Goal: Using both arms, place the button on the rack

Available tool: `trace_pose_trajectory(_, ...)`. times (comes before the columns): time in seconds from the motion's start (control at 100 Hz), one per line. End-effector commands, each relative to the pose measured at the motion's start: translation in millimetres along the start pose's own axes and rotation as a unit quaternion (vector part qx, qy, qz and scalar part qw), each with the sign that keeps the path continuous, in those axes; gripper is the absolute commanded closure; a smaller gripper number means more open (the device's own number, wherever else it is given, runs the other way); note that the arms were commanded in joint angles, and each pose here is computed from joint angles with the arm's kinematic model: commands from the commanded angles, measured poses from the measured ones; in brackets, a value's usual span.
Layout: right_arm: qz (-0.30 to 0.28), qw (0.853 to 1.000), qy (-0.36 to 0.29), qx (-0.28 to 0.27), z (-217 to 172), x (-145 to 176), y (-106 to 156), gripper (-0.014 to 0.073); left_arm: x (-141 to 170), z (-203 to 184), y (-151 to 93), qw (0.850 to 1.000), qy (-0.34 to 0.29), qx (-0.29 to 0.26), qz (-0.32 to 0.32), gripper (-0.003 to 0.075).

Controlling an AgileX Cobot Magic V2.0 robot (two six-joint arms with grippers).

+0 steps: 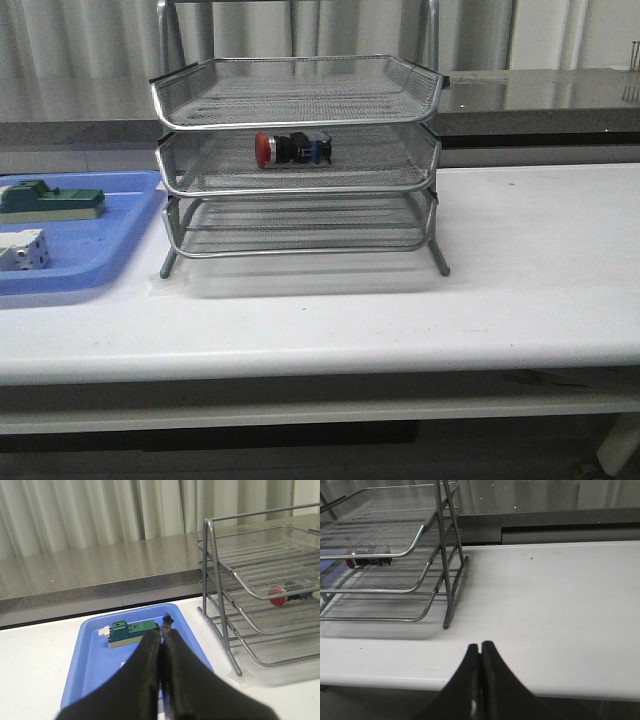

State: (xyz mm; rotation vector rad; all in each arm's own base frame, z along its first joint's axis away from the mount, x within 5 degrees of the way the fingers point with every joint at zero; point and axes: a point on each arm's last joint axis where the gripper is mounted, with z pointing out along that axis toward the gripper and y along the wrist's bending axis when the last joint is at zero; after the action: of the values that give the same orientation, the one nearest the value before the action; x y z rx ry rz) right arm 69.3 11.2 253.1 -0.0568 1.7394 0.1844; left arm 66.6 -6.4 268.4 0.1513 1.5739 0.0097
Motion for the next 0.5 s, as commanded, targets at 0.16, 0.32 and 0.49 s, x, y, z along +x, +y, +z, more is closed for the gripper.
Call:
trace_pose_trajectory(0.16, -0.004, 0.996, -0.088, -0.002, -11.3, 14.6, -2.0, 0.0655, -16.1, -1.0, 2.6, 0.999, -0.050, -0.010, -0.011, 0.0741)
trace_pose_trajectory(0.32, -0.004, 0.994, -0.113, -0.005, -16.3, 27.6, -3.2, 0.0655, -16.1, -1.0, 2.6, 0.999, -0.050, -0.010, -0.011, 0.0741)
trace_pose_trajectory(0.49, -0.004, 0.994, -0.110, -0.004, -13.4, 35.0, -3.9, 0.0655, -16.1, -1.0, 2.6, 0.999, -0.050, -0.010, -0.011, 0.0741)
